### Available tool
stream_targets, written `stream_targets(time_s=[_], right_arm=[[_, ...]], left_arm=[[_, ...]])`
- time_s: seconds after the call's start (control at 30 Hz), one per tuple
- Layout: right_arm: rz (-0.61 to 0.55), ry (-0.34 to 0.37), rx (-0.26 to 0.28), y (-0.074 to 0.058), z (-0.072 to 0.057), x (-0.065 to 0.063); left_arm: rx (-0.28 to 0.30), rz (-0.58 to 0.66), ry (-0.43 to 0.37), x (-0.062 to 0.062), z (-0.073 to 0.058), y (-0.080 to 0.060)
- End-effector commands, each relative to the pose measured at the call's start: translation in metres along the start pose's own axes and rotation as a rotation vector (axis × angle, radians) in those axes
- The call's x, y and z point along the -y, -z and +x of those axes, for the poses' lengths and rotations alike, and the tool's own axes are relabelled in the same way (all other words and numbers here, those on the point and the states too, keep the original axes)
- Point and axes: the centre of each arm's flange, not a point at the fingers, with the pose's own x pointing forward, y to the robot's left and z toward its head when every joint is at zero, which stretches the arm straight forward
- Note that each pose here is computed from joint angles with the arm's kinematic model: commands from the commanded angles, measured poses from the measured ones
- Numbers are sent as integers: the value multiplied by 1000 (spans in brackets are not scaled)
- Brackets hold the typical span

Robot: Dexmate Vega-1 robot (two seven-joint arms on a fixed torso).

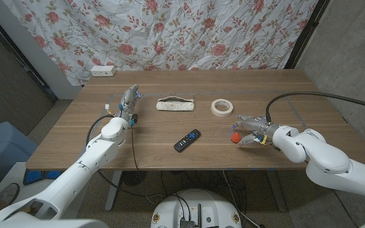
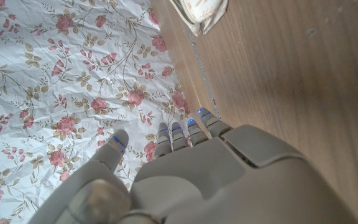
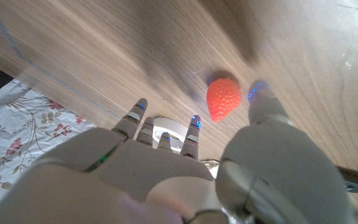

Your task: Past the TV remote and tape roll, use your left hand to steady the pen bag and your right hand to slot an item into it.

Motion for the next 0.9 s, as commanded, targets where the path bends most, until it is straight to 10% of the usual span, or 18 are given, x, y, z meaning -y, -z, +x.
stream_targets(time_s=[0.03, 0.9], right_arm=[[13, -6, -4, 0, 7, -4], [30, 58, 4, -1, 10, -8]], left_arm=[[-5, -1, 3, 1, 1, 2], [-10, 3, 6, 3, 0, 4]])
